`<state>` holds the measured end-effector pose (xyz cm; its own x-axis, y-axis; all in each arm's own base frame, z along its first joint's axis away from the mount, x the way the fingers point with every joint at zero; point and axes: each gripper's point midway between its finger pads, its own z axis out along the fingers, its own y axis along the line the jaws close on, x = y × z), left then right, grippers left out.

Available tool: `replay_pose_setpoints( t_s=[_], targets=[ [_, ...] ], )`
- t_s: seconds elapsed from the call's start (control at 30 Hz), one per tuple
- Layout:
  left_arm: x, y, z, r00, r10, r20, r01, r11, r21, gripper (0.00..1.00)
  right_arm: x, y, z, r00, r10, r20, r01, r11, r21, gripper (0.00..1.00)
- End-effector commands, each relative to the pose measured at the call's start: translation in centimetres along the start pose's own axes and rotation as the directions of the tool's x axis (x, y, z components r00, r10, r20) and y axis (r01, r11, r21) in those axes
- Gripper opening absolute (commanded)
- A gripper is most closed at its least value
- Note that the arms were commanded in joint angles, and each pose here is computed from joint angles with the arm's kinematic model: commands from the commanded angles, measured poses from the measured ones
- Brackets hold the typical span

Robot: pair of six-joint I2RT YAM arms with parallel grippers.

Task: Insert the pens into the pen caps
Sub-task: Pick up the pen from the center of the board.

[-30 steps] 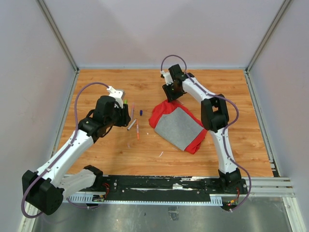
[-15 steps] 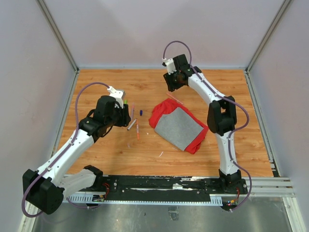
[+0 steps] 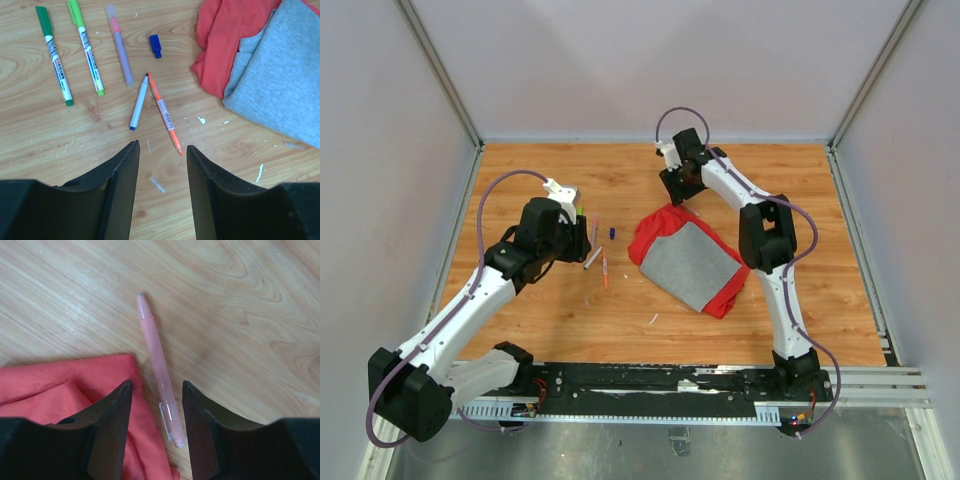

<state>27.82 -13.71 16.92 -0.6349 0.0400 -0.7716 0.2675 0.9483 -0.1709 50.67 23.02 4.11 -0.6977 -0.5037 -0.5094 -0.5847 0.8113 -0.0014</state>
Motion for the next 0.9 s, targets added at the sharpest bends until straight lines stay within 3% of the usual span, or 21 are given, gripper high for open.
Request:
replay_pose_setpoints(
  t_s=[0.0, 0.53, 0.73, 0.87],
  targets=[
    [0.0, -0.3, 0.2, 1.000, 0.018, 0.005, -0.018, 1.000, 0.020, 0.47, -0.6, -1.6, -0.3, 1.000, 0.014, 0.007, -0.014, 0.999, 0.029, 0.45],
    [0.2, -0.3, 0.4, 1.000, 0.018, -0.003, -0.018, 1.000, 0.020, 0.47, 1.8, -1.2, 2.0, 0.996, 0.046, -0.078, -0.048, 0.998, -0.032, 0.37],
    [0.2, -0.3, 0.4, 1.000, 0.019, -0.003, -0.019, 1.000, 0.018, 0.47, 2.2, -1.3, 1.9, 0.995, 0.052, -0.090, -0.056, 0.998, -0.042, 0.18],
    [0.2, -0.2, 0.4, 1.000, 0.019, -0.002, -0.019, 1.000, 0.015, 0.47, 1.6, -2.9, 0.6, 0.997, 0.022, -0.069, -0.020, 0.999, 0.031, 0.09]
  ],
)
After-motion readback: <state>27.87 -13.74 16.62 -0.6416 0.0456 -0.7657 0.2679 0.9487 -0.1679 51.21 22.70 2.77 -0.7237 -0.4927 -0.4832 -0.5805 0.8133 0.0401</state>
